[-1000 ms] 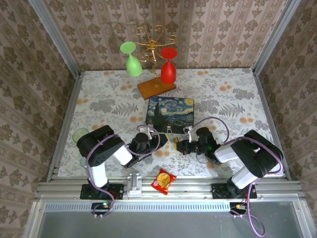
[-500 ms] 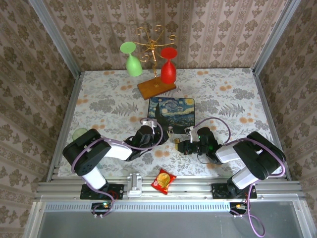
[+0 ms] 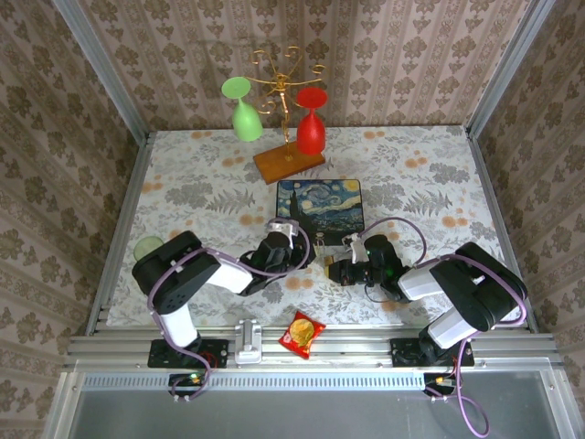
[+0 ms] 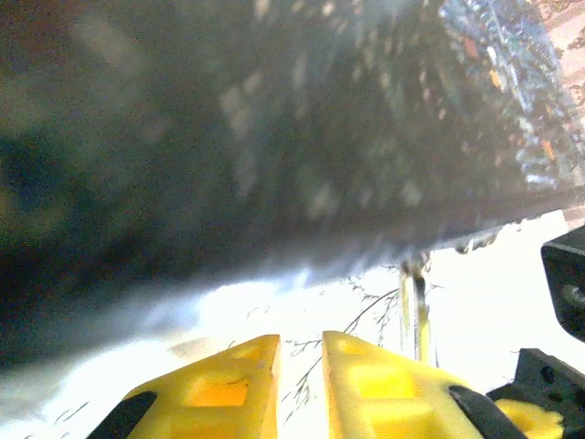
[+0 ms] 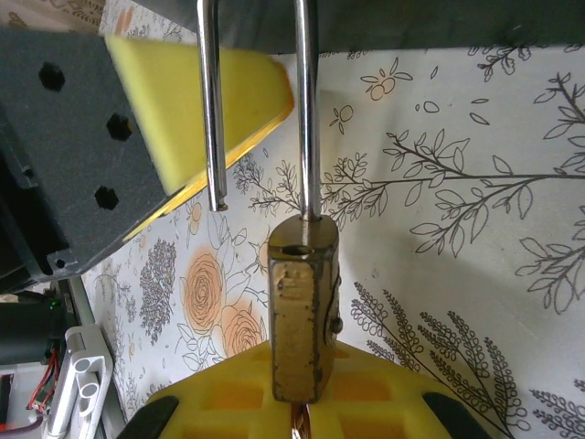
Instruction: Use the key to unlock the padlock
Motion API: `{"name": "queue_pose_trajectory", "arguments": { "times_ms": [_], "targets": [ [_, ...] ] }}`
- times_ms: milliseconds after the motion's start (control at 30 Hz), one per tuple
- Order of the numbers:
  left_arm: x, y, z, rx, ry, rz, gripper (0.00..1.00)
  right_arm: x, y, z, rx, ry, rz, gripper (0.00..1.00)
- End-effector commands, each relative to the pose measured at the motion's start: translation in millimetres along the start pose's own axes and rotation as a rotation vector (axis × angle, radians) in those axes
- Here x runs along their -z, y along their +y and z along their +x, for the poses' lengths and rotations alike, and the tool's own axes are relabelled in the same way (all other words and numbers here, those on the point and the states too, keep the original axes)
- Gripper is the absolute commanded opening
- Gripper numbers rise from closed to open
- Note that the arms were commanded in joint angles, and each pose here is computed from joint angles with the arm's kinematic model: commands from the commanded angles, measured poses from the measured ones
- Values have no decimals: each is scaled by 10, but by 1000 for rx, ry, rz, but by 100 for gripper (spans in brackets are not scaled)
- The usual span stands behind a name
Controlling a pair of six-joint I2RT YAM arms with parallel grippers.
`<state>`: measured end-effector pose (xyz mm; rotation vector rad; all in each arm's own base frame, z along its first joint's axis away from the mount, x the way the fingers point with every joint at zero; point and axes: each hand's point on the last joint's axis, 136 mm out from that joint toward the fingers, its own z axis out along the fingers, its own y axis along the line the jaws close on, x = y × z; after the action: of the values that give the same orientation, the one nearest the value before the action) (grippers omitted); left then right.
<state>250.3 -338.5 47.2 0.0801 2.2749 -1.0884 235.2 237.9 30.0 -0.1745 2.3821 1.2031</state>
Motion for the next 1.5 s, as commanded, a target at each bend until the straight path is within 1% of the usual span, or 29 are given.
{"name": "queue_pose_trajectory", "arguments": {
  "times_ms": [0,33,67,100,133,200,267,400,567,667,733,867,967,1067,1133,1200,1267,1333,1400,1467],
  "targets": [
    [195,-147,-156,-9,-96,11,20,12,-85,96,-36,33,29,11],
    [234,-197,-181,-25,-108,16,23,9,-79,90,-37,33,27,11],
    [271,-229,-196,-33,-125,16,32,3,-74,86,-39,34,24,11],
    [295,-279,-217,-48,-144,31,38,-2,-69,80,-39,34,22,11],
    [293,-316,-218,-59,-145,45,40,-4,-65,75,-39,34,21,11],
    [200,-412,-171,-76,-113,95,44,-5,-60,62,-38,33,22,11],
    [97,-446,-93,-64,-88,141,44,2,-54,61,-37,33,22,11],
    [-49,-254,28,-3,-71,114,38,37,-43,60,-29,28,28,11],
    [-91,-177,33,16,-78,127,24,79,-39,93,-14,40,37,11],
    [-87,-209,-23,20,-97,169,24,82,-36,105,-13,47,37,12],
    [-79,-244,-48,20,-110,200,26,80,-52,116,-18,49,42,12],
    [-131,-292,-56,29,-100,241,25,60,-58,115,-32,48,27,12],
    [-163,-333,-53,27,-89,254,14,42,-82,118,-42,48,27,13],
    [-162,-251,-28,46,-84,221,7,38,-108,120,-51,42,32,14],
    [-151,-174,-7,57,-86,199,4,37,-125,125,-55,45,40,16],
    [-146,-145,10,69,-82,200,2,40,-131,124,-56,48,44,21],
    [-143,-132,25,76,-79,198,0,59,-166,121,-61,49,65,34],
    [-139,-147,25,71,-79,200,0,103,-233,115,-64,43,113,40],
    [-133,-148,9,71,-84,197,0,167,-326,95,-63,33,181,43],
    [-135,-149,4,70,-84,197,0,242,-411,73,-58,25,255,44]
  ]
}}
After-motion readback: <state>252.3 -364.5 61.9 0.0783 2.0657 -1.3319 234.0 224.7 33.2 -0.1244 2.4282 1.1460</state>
